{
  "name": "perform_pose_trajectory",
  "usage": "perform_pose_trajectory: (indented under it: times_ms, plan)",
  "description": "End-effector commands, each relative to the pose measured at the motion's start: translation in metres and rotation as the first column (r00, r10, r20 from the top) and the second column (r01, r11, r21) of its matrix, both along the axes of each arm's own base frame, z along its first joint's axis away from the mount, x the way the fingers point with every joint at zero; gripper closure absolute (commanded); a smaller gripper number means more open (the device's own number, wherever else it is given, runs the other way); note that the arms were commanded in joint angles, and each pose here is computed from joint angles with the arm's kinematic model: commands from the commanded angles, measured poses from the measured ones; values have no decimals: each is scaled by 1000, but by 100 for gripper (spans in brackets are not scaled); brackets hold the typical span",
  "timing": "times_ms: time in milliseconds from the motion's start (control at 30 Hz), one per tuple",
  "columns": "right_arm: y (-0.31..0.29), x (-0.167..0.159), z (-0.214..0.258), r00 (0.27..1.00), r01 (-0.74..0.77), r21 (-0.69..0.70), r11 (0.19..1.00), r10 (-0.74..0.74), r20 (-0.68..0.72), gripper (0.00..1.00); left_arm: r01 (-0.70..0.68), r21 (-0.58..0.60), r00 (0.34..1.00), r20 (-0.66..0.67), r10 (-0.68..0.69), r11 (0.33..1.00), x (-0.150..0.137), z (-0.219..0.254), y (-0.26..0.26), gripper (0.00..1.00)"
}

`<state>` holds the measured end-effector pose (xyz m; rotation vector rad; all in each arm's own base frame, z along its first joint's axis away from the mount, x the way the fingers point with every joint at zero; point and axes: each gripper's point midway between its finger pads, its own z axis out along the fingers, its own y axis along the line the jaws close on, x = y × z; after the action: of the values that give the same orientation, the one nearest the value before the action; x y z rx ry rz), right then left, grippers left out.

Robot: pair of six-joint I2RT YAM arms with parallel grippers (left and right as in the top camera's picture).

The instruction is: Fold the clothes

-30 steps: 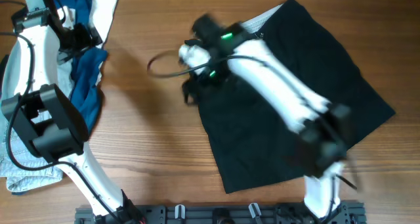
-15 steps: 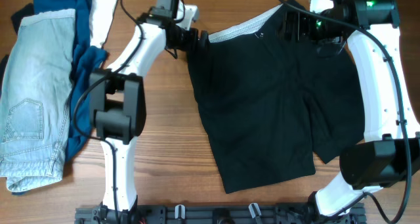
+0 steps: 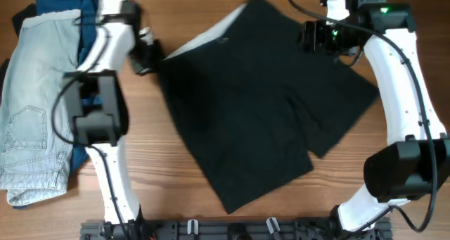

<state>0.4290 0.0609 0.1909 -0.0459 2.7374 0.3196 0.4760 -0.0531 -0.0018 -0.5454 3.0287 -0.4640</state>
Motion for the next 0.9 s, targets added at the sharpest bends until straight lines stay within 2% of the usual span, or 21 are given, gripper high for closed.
perform_pose_trajectory:
  times_ms: [0, 33, 100, 167, 200, 233, 300, 333, 500, 667, 767, 867]
  plan:
    - [-5, -8, -46, 990, 96, -10, 995, -96, -100, 15, -112, 178, 963, -223, 150, 978, -58, -19, 109, 91]
    - [-9, -10, -53, 988, 110, -27, 994, -113, -107, 15, -127, 179, 949, -265, 172, 976, -70, -17, 118, 89]
    - [-11, -11, -67, 985, 128, -37, 991, -132, -116, 15, -139, 175, 924, -331, 191, 975, -88, -13, 125, 80]
    - [-11, -10, -81, 985, 128, -35, 991, -131, -108, 14, -106, 163, 915, -370, 160, 981, -98, -10, 121, 40]
    - [-11, -8, -83, 987, 128, -34, 991, -131, -97, 13, -94, 162, 917, -371, 149, 982, -97, -10, 116, 26]
    - [-11, -7, -82, 988, 127, -33, 991, -129, -90, 10, -91, 145, 922, -361, 138, 985, -93, -8, 106, 21]
    - [-6, -7, -81, 989, 117, -4, 993, -117, -93, 6, -86, 52, 951, -294, 97, 995, -76, 5, 75, 20]
    - [-3, -8, -81, 989, 111, 6, 994, -110, -99, 6, -87, 45, 961, -259, 96, 995, -70, 13, 68, 20]
    - [2, -15, -84, 992, 44, -17, 999, -46, -114, 2, -62, 55, 996, -59, 65, 997, -51, 83, 52, 11]
    - [21, -20, -82, 993, -19, 20, 1000, 21, -118, 1, 22, 66, 988, 150, -32, 998, -53, 164, 22, 7]
    - [39, -26, -85, 990, -36, 0, 999, 36, -133, 1, 72, 151, 965, 241, -108, 986, -63, 201, 3, 3]
    - [55, -39, -115, 972, -31, -50, 998, 19, -232, 1, 57, 274, 959, 251, -128, 960, -64, 206, 12, 0]
